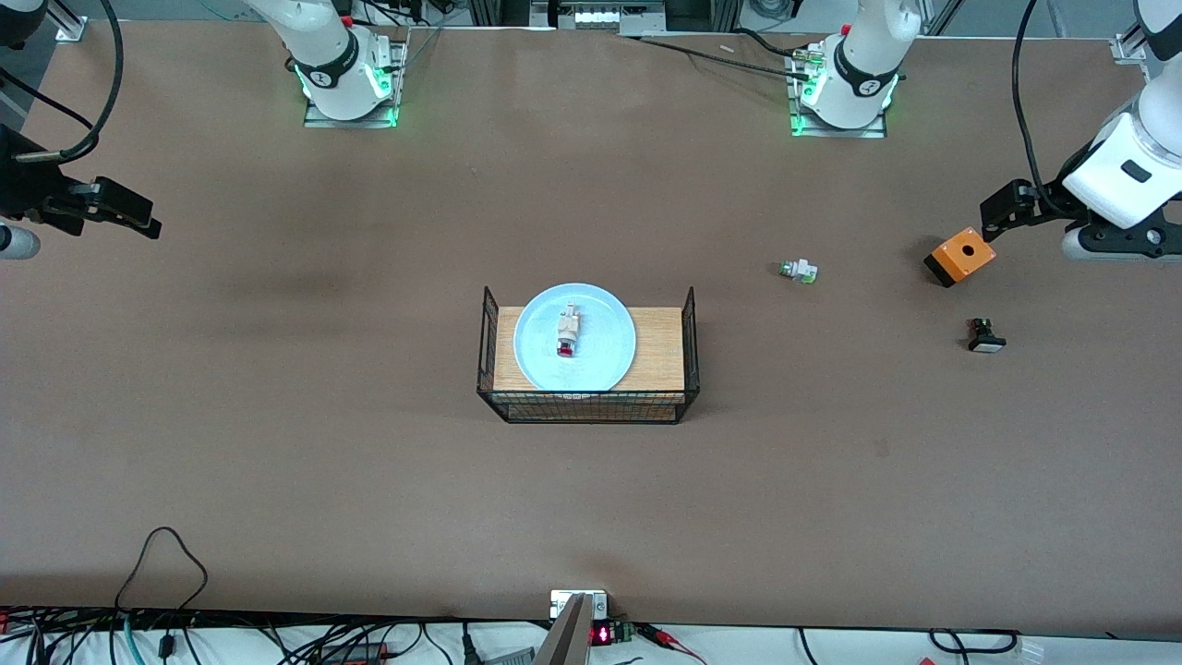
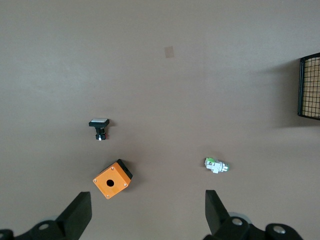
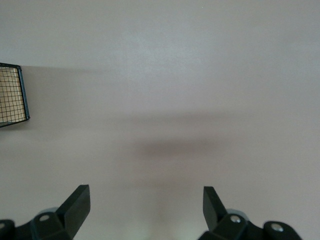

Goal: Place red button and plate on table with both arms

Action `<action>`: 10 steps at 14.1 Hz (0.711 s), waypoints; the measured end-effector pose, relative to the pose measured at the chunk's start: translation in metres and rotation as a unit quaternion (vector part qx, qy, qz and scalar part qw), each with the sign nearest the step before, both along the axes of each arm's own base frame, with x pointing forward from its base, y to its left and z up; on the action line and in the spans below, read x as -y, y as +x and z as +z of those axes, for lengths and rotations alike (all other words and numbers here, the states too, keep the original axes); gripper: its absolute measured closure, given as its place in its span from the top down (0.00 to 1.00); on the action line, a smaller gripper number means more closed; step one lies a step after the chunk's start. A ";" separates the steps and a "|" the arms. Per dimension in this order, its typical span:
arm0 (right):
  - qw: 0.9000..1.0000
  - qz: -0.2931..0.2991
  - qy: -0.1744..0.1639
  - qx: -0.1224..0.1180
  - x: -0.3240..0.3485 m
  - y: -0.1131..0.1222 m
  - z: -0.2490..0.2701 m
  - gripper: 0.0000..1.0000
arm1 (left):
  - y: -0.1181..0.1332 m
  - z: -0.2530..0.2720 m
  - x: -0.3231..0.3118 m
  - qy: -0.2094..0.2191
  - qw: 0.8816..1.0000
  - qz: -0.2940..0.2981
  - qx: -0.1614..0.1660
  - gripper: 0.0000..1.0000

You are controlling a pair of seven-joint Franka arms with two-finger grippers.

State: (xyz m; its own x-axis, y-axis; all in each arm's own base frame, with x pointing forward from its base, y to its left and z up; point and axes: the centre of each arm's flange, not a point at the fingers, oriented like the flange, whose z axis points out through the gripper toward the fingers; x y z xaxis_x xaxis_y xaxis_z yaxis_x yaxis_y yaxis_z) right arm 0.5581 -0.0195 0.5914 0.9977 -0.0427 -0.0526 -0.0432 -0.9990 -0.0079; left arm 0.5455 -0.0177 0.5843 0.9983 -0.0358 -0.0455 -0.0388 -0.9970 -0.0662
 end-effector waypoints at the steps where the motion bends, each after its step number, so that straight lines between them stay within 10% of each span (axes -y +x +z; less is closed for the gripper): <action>1: 1.000 0.000 0.000 0.000 0.000 0.000 0.000 1.00 | 0.000 0.000 0.000 0.000 1.000 0.000 0.000 1.00; 6: 1.000 0.000 0.000 0.000 0.000 0.000 0.000 1.00 | -0.005 0.000 -0.001 -0.003 1.000 0.002 -0.014 1.00; 10: 1.000 0.000 0.000 0.000 0.000 0.000 0.000 1.00 | -0.018 0.000 0.055 -0.085 0.995 -0.018 -0.049 1.00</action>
